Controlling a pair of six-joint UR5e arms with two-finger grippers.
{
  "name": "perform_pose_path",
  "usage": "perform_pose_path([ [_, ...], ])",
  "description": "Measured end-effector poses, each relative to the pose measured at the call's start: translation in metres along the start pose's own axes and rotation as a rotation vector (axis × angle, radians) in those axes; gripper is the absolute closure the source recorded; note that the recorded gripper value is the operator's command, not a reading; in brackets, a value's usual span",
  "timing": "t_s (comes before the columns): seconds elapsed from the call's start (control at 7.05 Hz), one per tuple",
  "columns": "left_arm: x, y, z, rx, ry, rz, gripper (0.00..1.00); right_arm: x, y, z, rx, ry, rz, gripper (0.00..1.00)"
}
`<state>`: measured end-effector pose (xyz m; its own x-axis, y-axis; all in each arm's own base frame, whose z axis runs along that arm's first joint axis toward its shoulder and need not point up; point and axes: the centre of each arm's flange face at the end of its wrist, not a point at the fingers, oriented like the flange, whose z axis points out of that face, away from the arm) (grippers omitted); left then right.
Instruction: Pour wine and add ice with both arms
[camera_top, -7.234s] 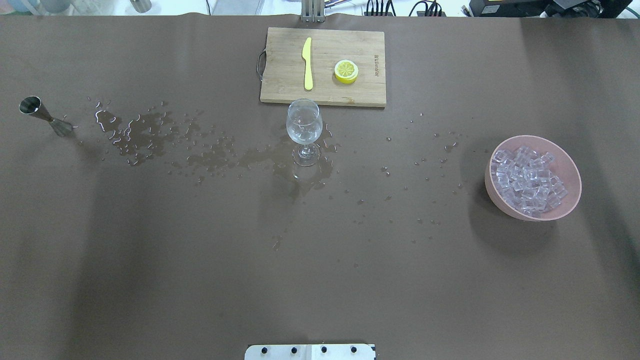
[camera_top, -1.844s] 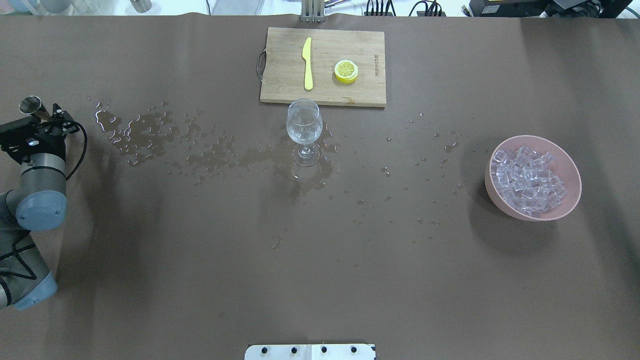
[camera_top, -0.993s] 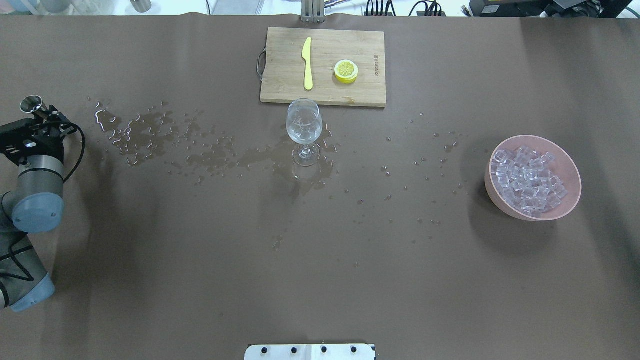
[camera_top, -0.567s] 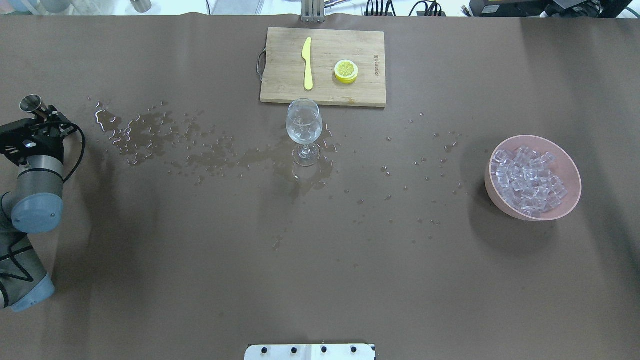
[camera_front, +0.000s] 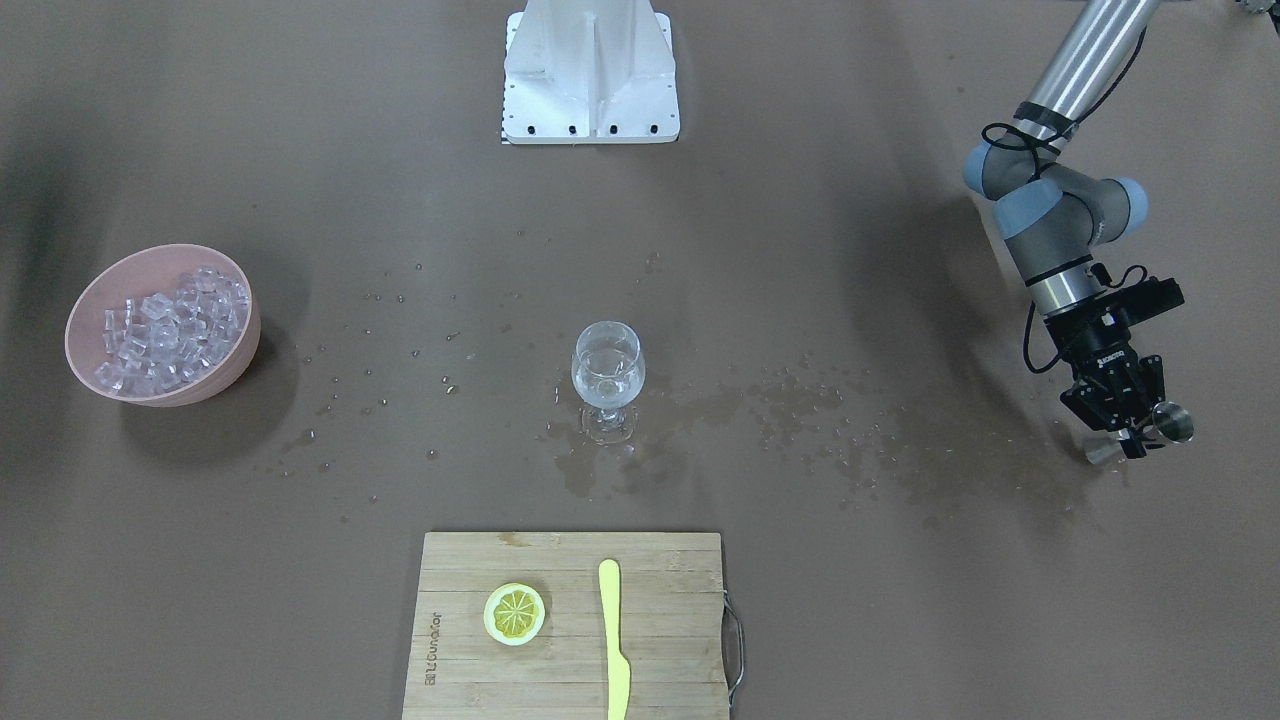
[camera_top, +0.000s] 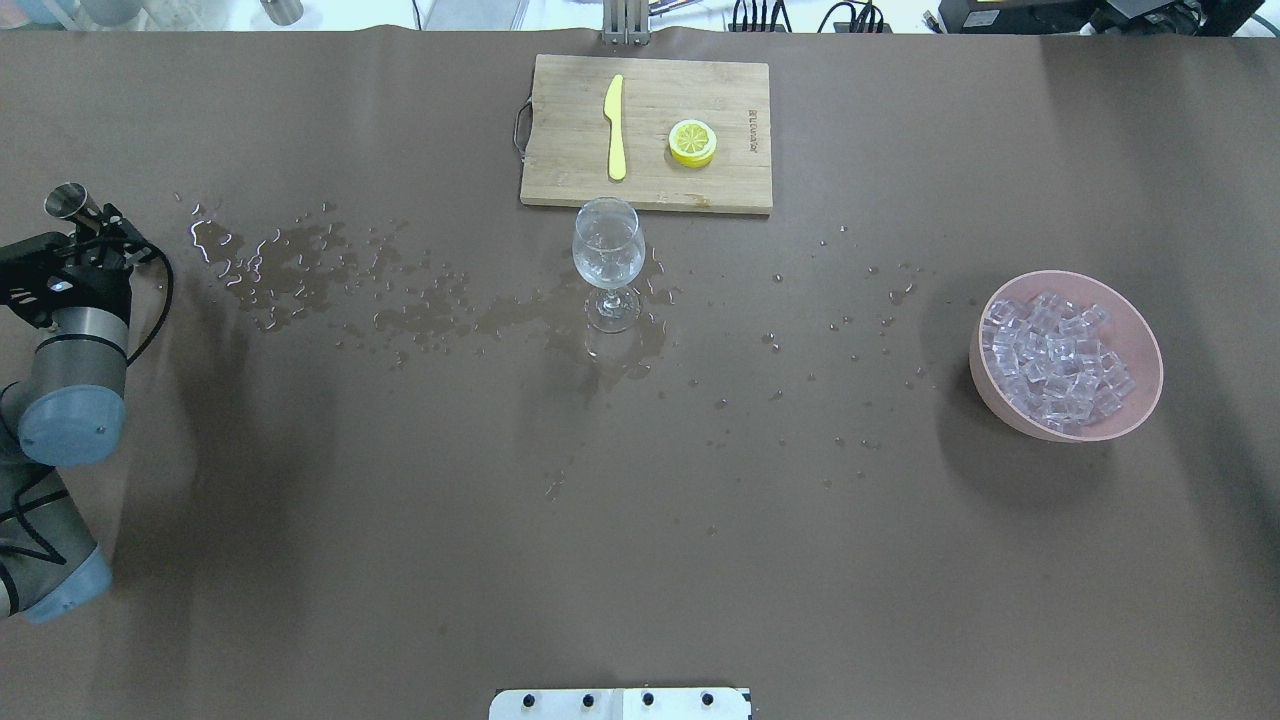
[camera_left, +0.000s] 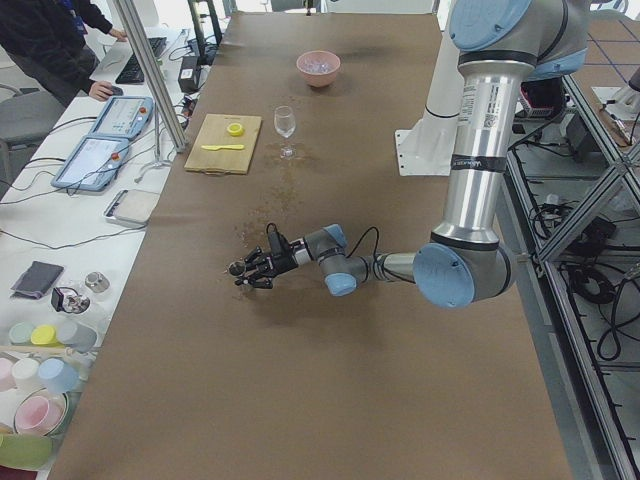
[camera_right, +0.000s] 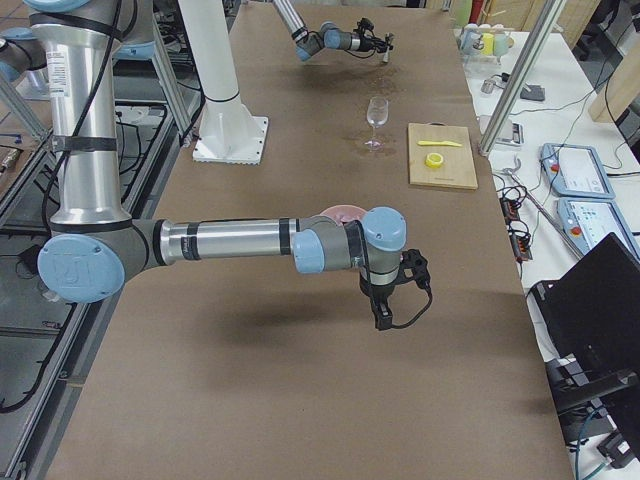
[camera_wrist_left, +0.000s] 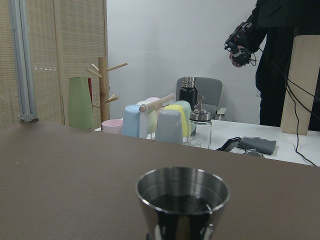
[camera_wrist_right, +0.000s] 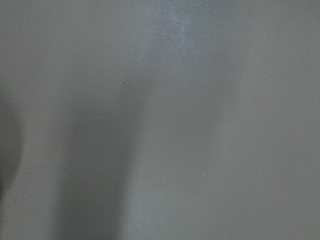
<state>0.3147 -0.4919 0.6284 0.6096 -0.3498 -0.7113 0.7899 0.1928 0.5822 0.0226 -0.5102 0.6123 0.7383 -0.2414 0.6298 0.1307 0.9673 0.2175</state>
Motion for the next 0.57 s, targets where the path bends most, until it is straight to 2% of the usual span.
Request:
perform_pose_path([
  [0.28,0.018,-0.015,-0.010,0.014,0.077,0.015,1.00,0.000,0.000,-0.001,0.002,0.000,0.000,0.00],
  [0.57,0.035,-0.029,-0.024,-0.008,0.204,0.068,1.00,0.000,0.000,0.000,0.001,0.000,0.000,0.00],
])
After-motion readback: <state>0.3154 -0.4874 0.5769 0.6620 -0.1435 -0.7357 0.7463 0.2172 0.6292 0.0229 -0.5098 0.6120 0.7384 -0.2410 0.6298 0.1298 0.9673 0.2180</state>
